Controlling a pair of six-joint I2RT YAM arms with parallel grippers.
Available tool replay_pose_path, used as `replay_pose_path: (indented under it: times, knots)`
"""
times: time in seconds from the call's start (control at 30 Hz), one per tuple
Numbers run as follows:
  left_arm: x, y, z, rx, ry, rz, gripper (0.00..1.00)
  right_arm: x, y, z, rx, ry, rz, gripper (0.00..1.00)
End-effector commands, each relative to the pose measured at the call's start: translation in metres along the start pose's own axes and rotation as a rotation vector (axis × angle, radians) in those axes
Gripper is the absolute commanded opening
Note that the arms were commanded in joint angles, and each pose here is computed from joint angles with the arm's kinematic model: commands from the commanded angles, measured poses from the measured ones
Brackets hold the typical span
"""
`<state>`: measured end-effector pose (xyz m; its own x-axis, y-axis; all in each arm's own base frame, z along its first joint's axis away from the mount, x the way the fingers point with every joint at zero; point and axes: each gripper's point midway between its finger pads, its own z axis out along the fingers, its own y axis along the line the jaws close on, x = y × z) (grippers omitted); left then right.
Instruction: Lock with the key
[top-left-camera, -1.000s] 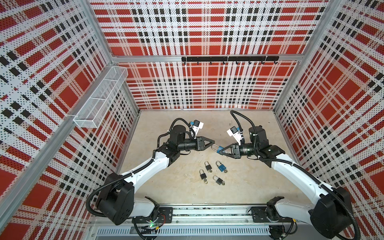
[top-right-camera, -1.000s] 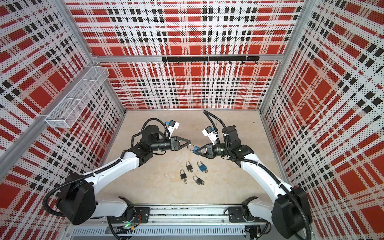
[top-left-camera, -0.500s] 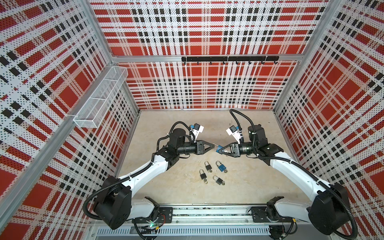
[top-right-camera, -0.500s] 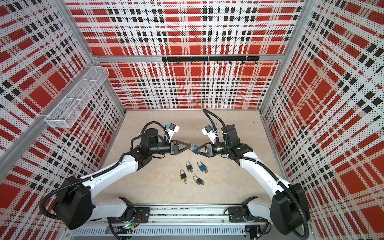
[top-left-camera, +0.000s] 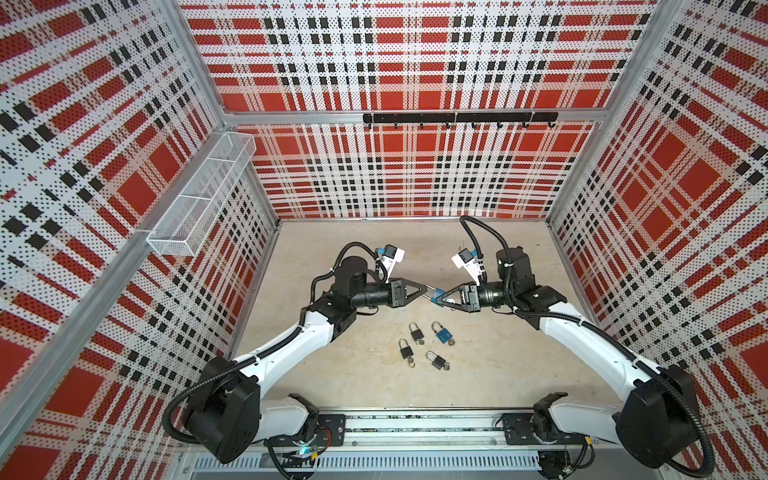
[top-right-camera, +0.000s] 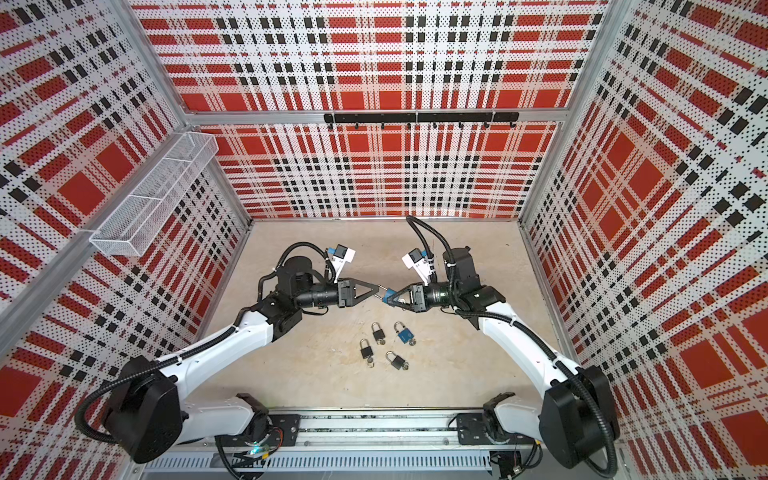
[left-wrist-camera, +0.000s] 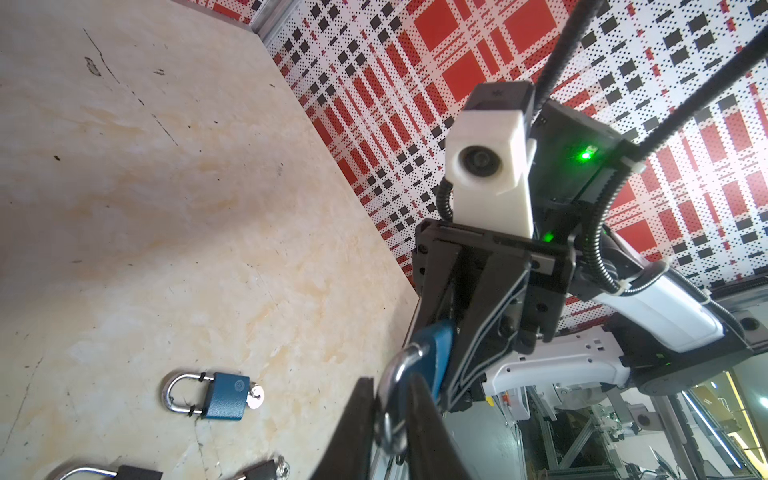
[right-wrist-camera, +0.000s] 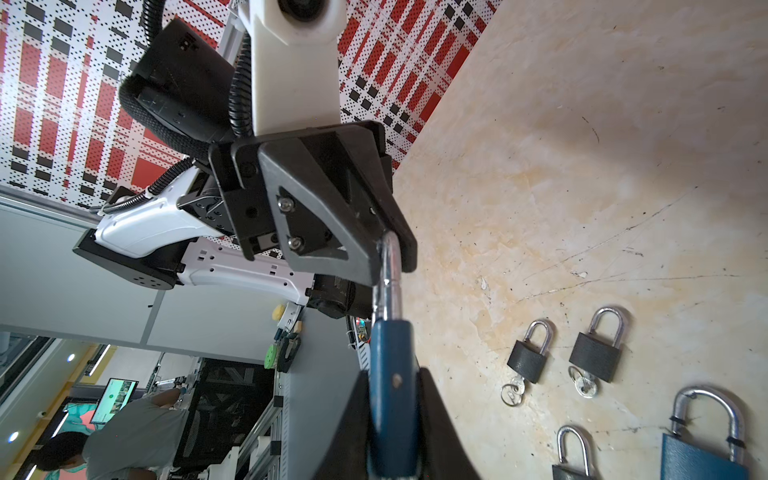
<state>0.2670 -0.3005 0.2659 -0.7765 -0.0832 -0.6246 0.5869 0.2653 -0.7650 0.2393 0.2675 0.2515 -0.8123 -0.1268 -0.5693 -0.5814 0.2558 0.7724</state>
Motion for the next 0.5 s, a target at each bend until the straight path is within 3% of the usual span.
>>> replay_pose_path:
  times: [0.0, 0.47]
  knots:
    - [-0.01, -0.013, -0.004, 0.048, -0.031, 0.032, 0.2, -0.015, 0.013, -0.001, -0.037, -0.025, -0.064, 0.0]
    - [-0.001, 0.0, -0.002, 0.034, -0.011, 0.002, 0.05, -0.018, 0.024, -0.003, -0.095, -0.031, -0.061, 0.0]
